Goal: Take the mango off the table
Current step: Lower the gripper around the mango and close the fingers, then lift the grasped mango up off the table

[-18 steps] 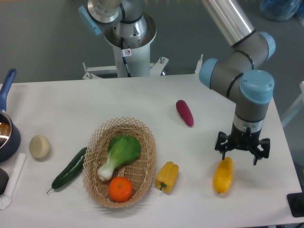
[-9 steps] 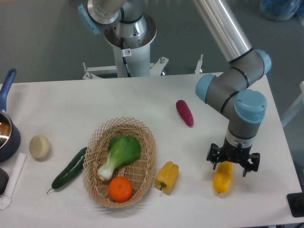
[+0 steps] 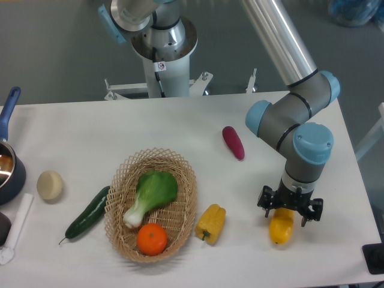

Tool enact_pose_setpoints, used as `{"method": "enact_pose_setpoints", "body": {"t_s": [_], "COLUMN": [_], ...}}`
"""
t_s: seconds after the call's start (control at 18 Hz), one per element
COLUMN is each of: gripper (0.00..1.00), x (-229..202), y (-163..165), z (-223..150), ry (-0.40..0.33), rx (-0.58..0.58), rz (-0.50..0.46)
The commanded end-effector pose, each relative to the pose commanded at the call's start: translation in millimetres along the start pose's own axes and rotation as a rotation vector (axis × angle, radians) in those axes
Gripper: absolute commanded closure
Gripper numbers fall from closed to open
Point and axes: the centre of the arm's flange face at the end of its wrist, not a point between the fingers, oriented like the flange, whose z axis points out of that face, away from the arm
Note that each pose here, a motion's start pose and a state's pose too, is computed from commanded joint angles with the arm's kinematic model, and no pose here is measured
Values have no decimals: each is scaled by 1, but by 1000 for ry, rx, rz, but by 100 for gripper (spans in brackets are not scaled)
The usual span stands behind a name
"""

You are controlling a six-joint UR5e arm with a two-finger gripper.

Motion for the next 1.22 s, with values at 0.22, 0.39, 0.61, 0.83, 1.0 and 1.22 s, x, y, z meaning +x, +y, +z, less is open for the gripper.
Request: {"method": "enact_pose_setpoints", "body": {"t_s": [0.22, 0.39, 0.61, 0.83, 1.0, 1.22], "gripper": [51, 76, 77, 76, 76, 76], "x": [-1, -1, -3, -5, -16, -22], "y": [-2, -4, -10, -11, 7, 26], "z": [-5, -15, -50, -95, -128, -148], "ry": [-8, -19, -62, -118, -157, -149], "rx": [4, 13, 41, 63, 67, 47], "rz": [1, 2, 19, 122, 168, 201]}}
